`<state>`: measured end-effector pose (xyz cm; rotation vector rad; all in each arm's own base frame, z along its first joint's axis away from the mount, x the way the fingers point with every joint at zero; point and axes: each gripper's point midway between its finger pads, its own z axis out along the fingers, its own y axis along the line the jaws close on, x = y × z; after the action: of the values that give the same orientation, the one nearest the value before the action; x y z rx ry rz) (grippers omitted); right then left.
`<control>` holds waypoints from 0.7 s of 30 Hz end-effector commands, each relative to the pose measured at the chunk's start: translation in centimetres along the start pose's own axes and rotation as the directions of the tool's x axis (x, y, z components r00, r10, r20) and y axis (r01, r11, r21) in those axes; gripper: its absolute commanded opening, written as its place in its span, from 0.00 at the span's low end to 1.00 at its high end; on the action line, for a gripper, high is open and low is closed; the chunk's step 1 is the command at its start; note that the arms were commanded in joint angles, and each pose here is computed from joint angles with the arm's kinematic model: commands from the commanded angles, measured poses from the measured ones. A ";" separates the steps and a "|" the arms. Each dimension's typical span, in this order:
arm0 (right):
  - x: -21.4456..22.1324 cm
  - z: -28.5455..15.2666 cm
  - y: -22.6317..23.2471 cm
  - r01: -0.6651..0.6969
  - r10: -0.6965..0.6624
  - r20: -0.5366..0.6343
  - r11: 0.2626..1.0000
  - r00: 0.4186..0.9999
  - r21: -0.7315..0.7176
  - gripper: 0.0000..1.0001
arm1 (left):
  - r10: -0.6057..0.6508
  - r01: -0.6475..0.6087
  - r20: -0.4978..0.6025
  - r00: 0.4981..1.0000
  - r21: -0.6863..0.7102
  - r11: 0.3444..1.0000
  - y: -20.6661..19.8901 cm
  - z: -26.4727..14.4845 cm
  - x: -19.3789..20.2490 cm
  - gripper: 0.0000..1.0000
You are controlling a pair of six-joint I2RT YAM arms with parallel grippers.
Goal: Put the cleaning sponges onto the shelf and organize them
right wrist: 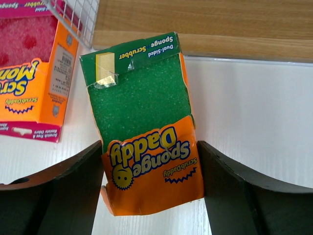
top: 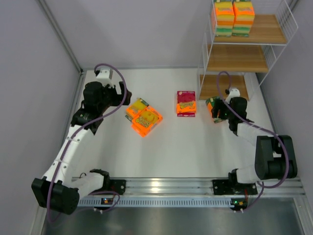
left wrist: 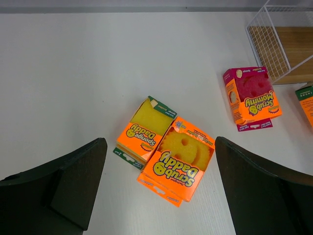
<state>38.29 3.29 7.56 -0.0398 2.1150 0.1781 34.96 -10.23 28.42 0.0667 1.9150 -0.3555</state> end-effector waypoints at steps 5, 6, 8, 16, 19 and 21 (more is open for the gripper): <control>-5.8 1.1 -0.7 -0.055 0.045 0.184 0.997 0.982 0.048 0.72 | 0.018 -0.018 0.040 0.999 0.013 1.000 -0.3 -0.3 -0.8 0.98; -6.0 1.3 -0.7 -0.053 0.043 0.187 0.997 0.981 0.048 0.72 | 0.018 -0.018 0.042 0.999 0.009 1.000 -0.2 -0.4 -0.9 0.98; -6.3 2.1 -0.9 -0.064 0.053 0.166 0.996 0.985 0.057 0.72 | 0.020 -0.020 0.041 0.999 0.008 1.000 -0.2 -0.4 -0.8 0.98; -8.4 1.7 -1.1 -0.107 0.087 0.252 0.992 0.964 0.064 0.72 | 0.021 -0.021 0.030 0.999 0.006 1.000 -0.2 -0.1 -0.5 0.98; -9.1 2.1 -0.7 -0.180 0.164 0.267 0.983 0.950 0.037 0.73 | 0.023 -0.023 0.036 0.999 0.003 1.000 -0.1 -0.1 -0.6 0.98; -9.1 2.8 -0.4 -0.211 0.200 0.258 0.977 0.945 0.015 0.73 | 0.026 -0.026 0.035 0.999 -0.004 1.000 0.0 -0.2 -0.6 0.98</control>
<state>42.75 2.52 9.77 0.1537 2.0055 0.1822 34.94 -10.20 28.25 0.0662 1.9187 -0.3536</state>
